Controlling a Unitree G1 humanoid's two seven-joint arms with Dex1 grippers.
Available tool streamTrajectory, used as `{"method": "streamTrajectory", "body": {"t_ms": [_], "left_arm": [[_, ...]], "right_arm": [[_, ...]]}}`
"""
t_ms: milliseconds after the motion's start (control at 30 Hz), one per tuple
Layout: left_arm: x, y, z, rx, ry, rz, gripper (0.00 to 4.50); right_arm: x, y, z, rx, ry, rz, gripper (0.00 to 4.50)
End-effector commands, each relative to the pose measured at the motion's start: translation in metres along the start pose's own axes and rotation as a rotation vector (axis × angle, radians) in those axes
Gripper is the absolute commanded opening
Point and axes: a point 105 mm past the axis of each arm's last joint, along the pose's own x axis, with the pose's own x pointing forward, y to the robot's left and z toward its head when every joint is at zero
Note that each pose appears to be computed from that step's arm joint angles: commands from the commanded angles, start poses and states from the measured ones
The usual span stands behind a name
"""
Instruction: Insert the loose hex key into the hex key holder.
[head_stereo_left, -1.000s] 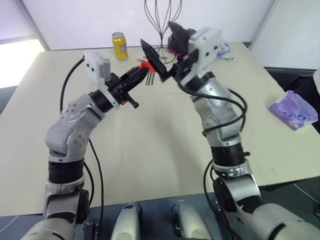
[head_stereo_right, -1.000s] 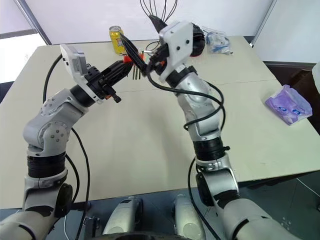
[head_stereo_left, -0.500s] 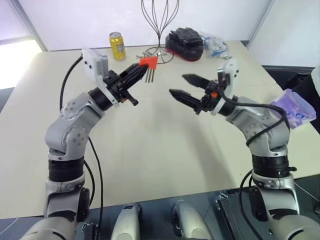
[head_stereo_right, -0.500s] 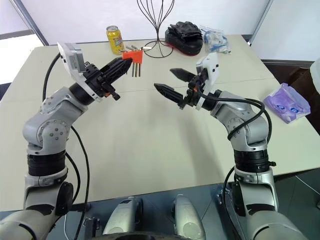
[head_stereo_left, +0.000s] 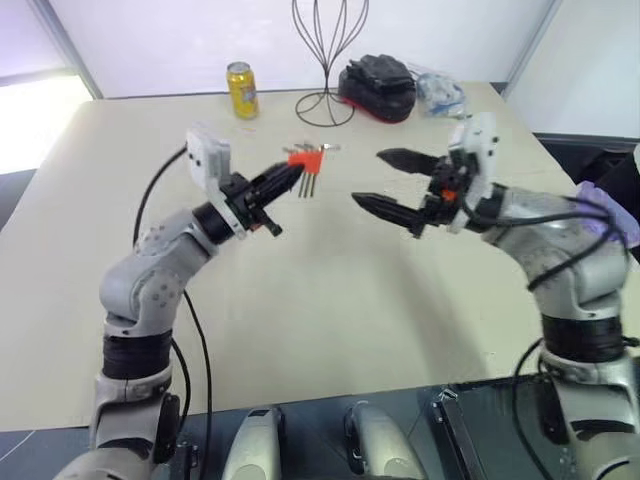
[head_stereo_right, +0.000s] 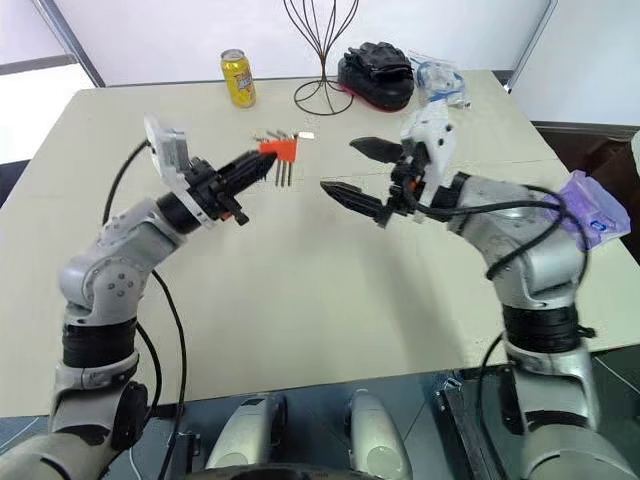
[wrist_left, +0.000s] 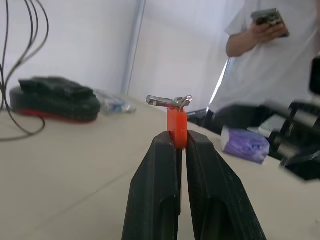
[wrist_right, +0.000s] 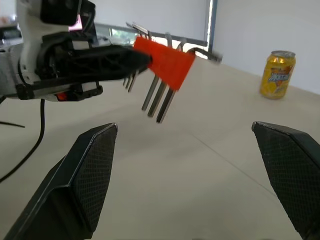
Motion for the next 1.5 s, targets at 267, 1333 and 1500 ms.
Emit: {"method": "streamTrajectory", "body": {"t_ms": [267, 1333, 1500], "left_arm": [[0.002, -0.014, -0.047, -0.190, 0.037, -0.025, 0.00], [0.007, -0.026, -0.153, -0.586, 0.300, 0.107, 0.00], [-0.009, -0.010, -0.164, -0.593, 0.344, 0.205, 0.00]], "right_arm": [[-0.042, 0.038, -0.021, -0.325, 0.356, 0.171, 4.46], [-0.047, 0.030, -0.020, -0.400, 0.398, 0.086, 4.46], [-0.043, 0.029, -0.020, -0.407, 0.383, 0.090, 4.46]]}}
